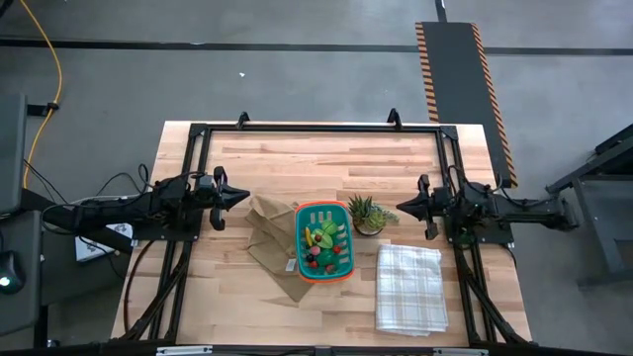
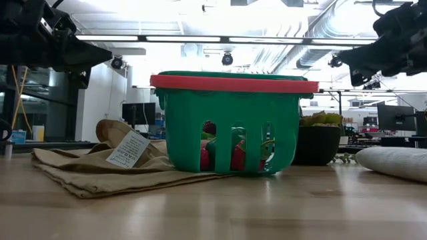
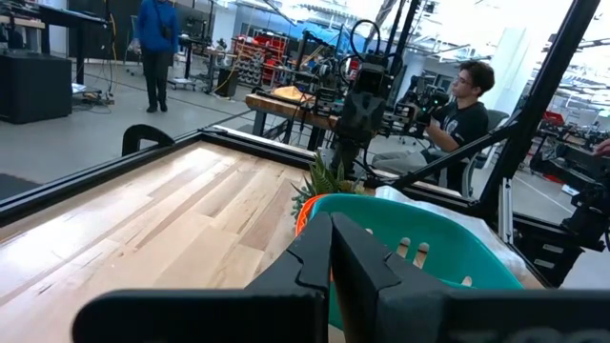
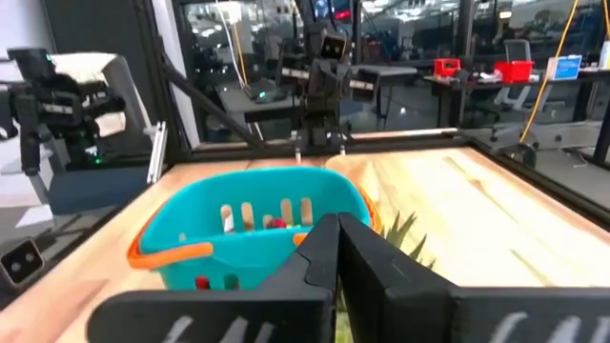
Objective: Pick and placing Produce into tupperware
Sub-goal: Return to Home Position
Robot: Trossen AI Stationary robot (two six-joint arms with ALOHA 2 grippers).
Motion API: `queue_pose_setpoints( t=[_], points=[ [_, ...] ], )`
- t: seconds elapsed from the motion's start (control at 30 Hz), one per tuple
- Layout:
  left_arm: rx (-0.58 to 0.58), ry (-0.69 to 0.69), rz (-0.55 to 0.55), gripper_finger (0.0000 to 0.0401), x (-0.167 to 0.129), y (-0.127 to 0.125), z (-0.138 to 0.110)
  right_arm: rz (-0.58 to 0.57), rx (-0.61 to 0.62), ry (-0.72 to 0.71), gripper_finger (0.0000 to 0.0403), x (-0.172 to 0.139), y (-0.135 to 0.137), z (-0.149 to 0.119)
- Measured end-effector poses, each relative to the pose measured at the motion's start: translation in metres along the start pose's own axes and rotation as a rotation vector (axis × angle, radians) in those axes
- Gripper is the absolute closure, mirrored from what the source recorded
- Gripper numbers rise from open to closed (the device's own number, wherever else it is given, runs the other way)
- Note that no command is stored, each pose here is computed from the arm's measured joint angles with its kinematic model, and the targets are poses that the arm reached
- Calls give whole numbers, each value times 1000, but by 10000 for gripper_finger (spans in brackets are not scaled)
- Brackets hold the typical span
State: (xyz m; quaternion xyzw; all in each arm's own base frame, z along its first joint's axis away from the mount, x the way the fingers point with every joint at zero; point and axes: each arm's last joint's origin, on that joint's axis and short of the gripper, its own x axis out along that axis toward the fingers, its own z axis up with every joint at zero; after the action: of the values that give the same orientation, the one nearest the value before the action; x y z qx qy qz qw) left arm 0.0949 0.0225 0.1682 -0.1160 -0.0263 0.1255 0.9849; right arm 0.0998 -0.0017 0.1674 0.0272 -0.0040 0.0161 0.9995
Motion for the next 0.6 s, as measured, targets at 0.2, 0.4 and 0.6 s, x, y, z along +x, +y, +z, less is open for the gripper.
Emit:
queue_pose_setpoints(
  t=[0.2, 0.4, 0.6],
  points=[
    [0, 0, 0, 400, 0, 0, 0, 1, -12, -20, 403, -2, 0, 1],
    [0, 0, 0, 400, 0, 0, 0, -7, -12, -18, 403, -2, 0, 1],
    [0, 0, 0, 400, 0, 0, 0, -7, -12, -18, 403, -2, 0, 1]
  ],
)
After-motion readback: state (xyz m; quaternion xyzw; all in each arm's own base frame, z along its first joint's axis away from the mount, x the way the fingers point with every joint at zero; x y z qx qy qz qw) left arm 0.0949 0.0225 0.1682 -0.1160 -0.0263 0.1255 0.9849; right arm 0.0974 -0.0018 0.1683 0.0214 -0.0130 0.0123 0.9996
